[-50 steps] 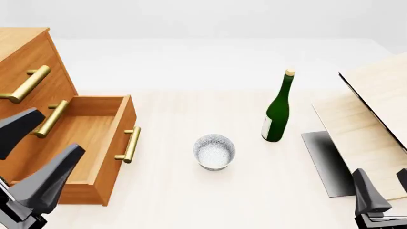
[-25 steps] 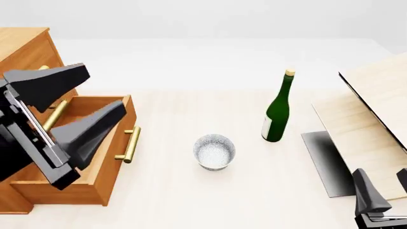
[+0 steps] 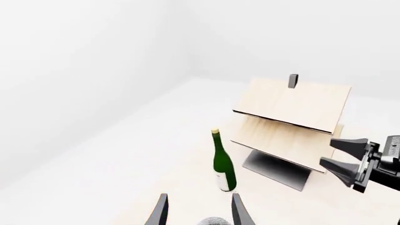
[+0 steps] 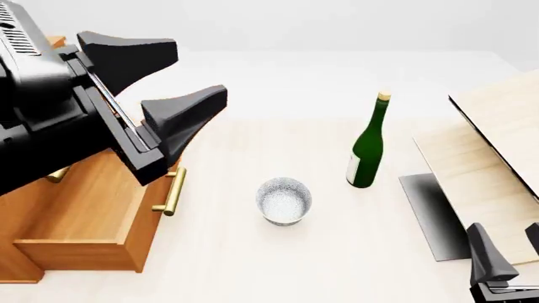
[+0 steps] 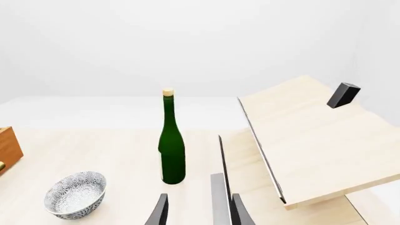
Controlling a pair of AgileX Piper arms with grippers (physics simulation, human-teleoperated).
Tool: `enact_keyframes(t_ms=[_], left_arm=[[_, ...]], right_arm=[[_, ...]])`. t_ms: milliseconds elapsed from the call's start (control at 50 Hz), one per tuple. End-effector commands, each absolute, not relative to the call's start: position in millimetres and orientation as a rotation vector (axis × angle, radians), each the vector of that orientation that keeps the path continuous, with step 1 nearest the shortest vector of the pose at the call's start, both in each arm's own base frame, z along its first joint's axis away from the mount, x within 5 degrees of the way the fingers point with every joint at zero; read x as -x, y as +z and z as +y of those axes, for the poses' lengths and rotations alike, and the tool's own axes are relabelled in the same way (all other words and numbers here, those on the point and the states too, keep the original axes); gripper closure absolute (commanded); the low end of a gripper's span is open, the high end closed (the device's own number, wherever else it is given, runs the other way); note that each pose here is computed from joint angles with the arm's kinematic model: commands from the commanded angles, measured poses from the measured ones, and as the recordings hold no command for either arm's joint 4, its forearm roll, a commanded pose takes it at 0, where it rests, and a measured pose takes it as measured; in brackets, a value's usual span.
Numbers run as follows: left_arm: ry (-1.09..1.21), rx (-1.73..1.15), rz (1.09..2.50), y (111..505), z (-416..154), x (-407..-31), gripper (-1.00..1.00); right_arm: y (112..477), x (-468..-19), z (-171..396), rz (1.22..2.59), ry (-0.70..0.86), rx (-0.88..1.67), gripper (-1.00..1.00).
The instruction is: Put the bowl in the bottom drawer of the cabinet.
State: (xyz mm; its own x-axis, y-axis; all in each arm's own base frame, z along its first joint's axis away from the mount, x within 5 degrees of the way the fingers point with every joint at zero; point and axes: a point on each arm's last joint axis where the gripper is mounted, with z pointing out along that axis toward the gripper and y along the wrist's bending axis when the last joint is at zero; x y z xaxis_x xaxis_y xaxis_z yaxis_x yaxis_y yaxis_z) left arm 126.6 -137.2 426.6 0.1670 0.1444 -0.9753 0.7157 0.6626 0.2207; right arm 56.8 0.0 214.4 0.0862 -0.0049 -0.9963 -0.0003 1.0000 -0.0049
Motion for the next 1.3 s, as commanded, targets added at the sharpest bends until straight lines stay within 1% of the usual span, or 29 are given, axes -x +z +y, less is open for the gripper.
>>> enact_keyframes(t_ms=[20,160,200,280,300,500,600,760,800,1040,1240,1300], left_arm=[[-0.476,-0.834,1.425,438,-161,-144,-1.00],[-0.485,-0.853,1.477,435,-174,-154,-1.00],[-0.500,-0.845,1.531,435,-183,-163,-1.00],[-0.484,-0.864,1.568,435,-189,-170,-1.00],[-0.458,-0.908,1.685,429,-212,-193,-1.00],[-0.453,-0.910,1.703,432,-219,-201,-1.00],[-0.454,-0.911,1.734,428,-222,-205,-1.00],[-0.449,-0.903,1.799,412,-229,-216,-1.00],[-0.461,-0.875,1.833,409,-231,-221,-1.00],[-0.467,-0.900,1.873,402,-246,-227,-1.00],[-0.460,-0.894,1.962,381,-257,-240,-1.00],[-0.451,-0.896,1.976,382,-258,-244,-1.00]], right_arm=[[214,-57,0,1.484,-0.003,0.004,-1.00],[214,-57,0,1.484,-0.003,0.004,-1.00],[214,-57,0,1.484,-0.004,0.004,-1.00],[214,-57,0,1.484,-0.004,0.004,-1.00],[214,-57,0,1.484,-0.003,0.004,-1.00],[214,-57,0,1.484,-0.004,0.004,-1.00],[214,-57,0,1.484,-0.003,0.004,-1.00],[214,-57,0,1.485,-0.004,0.004,-1.00],[214,-57,0,1.485,-0.003,0.004,-1.00],[214,-57,0,1.485,-0.003,0.004,-1.00],[214,-57,0,1.484,-0.003,0.004,-1.00],[214,-57,0,1.484,-0.003,0.004,-1.00]])
